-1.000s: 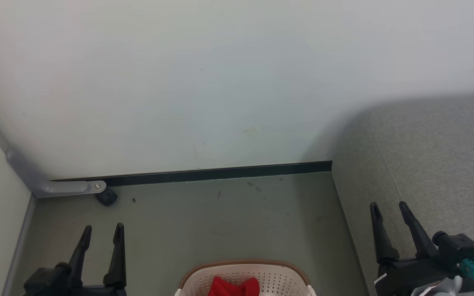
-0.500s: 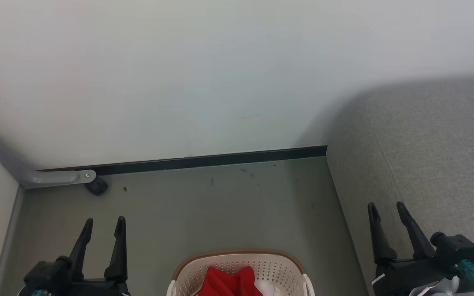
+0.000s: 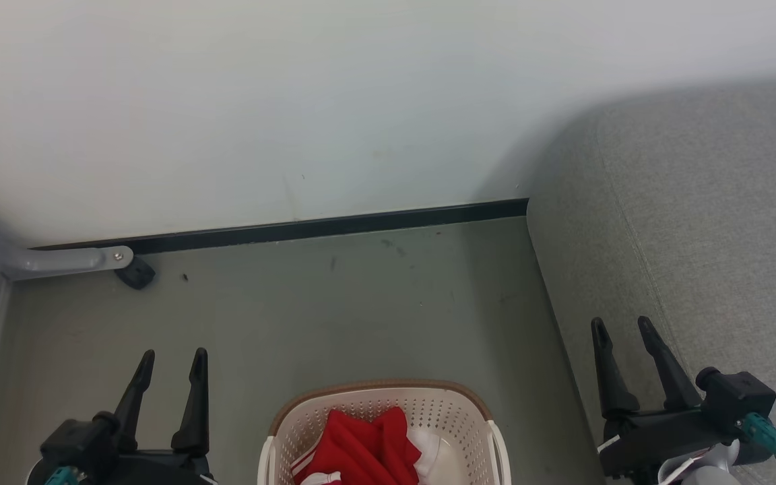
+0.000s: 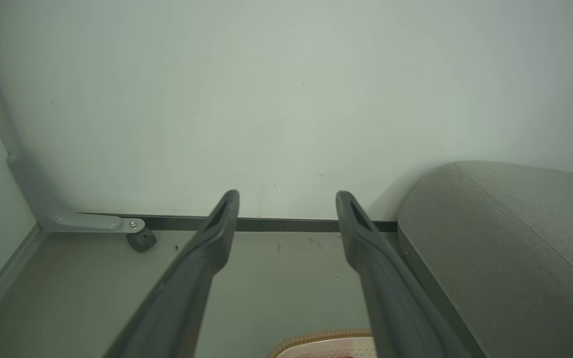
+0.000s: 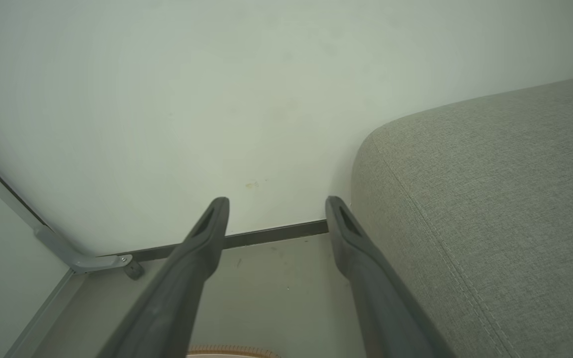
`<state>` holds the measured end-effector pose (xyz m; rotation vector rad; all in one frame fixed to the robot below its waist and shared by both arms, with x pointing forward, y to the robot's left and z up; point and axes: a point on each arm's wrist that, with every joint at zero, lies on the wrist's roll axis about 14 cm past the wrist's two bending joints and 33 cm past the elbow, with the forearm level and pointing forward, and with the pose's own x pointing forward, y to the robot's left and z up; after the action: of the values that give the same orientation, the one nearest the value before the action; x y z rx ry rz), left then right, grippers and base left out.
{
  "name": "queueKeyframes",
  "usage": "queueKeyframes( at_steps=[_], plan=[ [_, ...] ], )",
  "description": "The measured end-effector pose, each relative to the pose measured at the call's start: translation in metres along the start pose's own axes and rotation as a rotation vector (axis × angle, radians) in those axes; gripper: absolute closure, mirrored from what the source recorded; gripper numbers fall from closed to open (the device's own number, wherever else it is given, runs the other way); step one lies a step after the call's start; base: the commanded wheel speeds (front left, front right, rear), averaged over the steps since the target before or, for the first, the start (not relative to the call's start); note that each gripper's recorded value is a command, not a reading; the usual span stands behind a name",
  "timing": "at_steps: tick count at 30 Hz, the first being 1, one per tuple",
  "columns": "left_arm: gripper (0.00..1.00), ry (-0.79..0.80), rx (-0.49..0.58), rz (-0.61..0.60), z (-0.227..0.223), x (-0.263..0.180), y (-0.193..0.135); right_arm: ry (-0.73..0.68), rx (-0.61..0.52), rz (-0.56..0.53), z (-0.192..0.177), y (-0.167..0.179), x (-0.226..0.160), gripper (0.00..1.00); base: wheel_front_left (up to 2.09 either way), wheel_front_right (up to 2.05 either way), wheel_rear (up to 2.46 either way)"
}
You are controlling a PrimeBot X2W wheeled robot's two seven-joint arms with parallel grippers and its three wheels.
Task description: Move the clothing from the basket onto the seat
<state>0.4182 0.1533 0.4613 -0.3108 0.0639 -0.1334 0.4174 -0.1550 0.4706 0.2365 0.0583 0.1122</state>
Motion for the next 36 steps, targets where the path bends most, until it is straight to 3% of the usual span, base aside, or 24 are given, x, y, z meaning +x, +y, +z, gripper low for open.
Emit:
queueKeyframes(
  at_steps=[12, 36],
  plan=[
    [0.0, 0.118, 0.015, -0.051, -0.043, 0.027, -0.004, -0.024, 0.037, -0.013, 0.001, -0.004, 0.023, 0.0, 0.0, 0.0, 0.0],
    [0.0, 0.399, 0.021, -0.217, -0.15, 0.068, -0.042, 0.067, 0.024, -0.124, -0.042, -0.042, 0.035, 0.0, 0.0, 0.0, 0.0]
  ],
)
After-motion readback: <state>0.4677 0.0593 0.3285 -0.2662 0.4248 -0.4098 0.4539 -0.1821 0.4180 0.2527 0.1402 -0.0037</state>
